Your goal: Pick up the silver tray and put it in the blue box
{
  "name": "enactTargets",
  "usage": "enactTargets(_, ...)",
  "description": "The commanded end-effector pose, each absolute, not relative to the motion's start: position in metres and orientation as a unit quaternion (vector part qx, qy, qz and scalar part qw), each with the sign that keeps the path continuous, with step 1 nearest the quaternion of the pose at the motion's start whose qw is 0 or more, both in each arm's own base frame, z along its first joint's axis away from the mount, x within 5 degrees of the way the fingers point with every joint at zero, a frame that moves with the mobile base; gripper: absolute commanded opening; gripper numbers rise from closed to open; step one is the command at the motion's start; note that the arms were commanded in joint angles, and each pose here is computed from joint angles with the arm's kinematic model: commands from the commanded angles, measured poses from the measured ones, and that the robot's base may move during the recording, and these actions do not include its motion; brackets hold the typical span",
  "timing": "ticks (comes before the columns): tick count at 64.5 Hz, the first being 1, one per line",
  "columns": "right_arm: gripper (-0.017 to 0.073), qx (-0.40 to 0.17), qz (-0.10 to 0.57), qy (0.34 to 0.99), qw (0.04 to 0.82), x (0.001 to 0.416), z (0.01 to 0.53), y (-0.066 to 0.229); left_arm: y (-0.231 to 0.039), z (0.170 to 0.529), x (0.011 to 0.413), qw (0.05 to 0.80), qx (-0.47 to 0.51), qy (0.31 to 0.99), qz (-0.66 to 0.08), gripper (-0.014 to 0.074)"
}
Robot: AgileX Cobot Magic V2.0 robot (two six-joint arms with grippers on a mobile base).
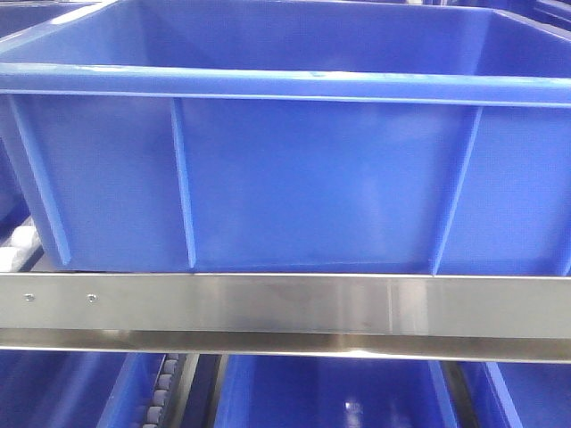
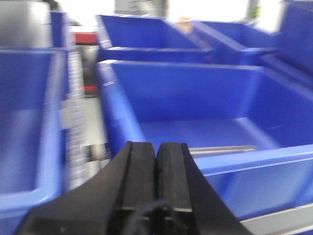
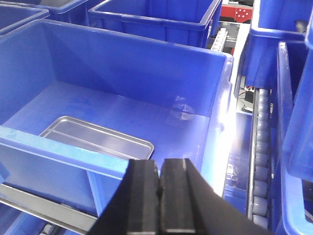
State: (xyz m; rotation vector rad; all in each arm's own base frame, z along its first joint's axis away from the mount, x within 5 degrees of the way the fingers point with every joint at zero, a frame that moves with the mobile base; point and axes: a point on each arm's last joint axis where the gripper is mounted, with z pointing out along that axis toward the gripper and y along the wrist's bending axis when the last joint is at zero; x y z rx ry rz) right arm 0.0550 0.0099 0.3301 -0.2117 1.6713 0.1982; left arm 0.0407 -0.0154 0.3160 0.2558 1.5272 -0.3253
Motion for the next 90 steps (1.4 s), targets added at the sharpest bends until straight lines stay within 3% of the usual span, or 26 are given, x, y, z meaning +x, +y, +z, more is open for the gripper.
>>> enactTargets(1, 0.0056, -0.102, 0.087, 0.705, 0.697, 0.055, 0.345, 0.011, -0.013, 0.320, 0.040, 0.737, 0.083, 0.658, -0.127, -0.0095)
enactTargets(26, 0.0056, -0.102, 0.086, 0.705, 0.697, 0.055, 0.345, 0.011, -0.004, 0.214, 0.054, 0.773, -0.003, 0.632, -0.058, -0.0095)
enactTargets(30, 0.0056, -0.102, 0.086, 0.705, 0.697, 0.055, 0.345, 0.011, -0.004, 0.212, 0.054, 0.754, -0.002, 0.654, -0.058, -0.0095)
enactTargets(90, 0.0056, -0.085, 0.074, 0.710, 0.695, 0.055, 0.345, 0.009, -0.004, 0.212, 0.054, 0.757, -0.002, 0.651, -0.058, -0.0095)
